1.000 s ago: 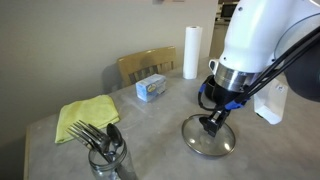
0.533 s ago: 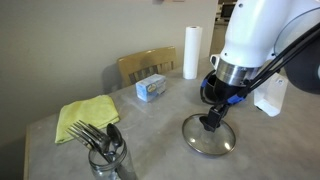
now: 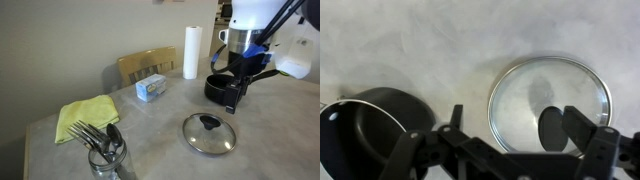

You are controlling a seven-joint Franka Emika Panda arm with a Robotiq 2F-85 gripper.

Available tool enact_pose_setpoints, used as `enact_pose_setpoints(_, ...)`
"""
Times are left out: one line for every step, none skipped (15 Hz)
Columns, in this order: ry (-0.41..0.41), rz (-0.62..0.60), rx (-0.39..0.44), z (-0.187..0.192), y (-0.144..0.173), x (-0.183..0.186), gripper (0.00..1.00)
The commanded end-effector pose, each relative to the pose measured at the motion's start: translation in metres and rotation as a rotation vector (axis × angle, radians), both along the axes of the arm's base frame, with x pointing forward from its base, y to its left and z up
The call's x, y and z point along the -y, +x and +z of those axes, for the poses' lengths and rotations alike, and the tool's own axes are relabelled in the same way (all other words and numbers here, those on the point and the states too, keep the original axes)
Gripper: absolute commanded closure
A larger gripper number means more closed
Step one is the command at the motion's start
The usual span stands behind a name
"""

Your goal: Remove the lid from the pot and put it on the table

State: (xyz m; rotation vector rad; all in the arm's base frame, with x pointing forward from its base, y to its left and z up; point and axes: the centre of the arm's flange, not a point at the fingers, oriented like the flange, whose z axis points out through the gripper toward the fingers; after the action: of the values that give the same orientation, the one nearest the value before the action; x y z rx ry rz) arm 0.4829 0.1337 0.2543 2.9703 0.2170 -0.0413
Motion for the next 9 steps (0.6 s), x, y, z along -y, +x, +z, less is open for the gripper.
enact_pose_setpoints(-0.012, 0.026, -0.053, 0.031, -0.001, 0.011, 0.0)
enact_pose_setpoints(-0.014, 0.033, -0.061, 0.036, 0.0, 0.013, 0.0)
enact_pose_setpoints(-0.016, 0.038, -0.065, 0.04, 0.0, 0.014, 0.0)
enact_pose_setpoints(-0.021, 0.042, -0.068, 0.045, 0.001, 0.015, 0.0)
enact_pose_setpoints(-0.029, 0.042, -0.071, 0.048, 0.002, 0.016, 0.0)
enact_pose_setpoints(-0.041, 0.04, -0.076, 0.049, 0.003, 0.018, 0.0)
enact_pose_setpoints(-0.031, 0.027, -0.054, 0.041, 0.001, 0.013, 0.0)
enact_pose_setpoints(-0.034, 0.024, -0.058, 0.043, 0.002, 0.014, 0.0)
enact_pose_setpoints(-0.035, 0.023, -0.058, 0.044, 0.002, 0.014, 0.0)
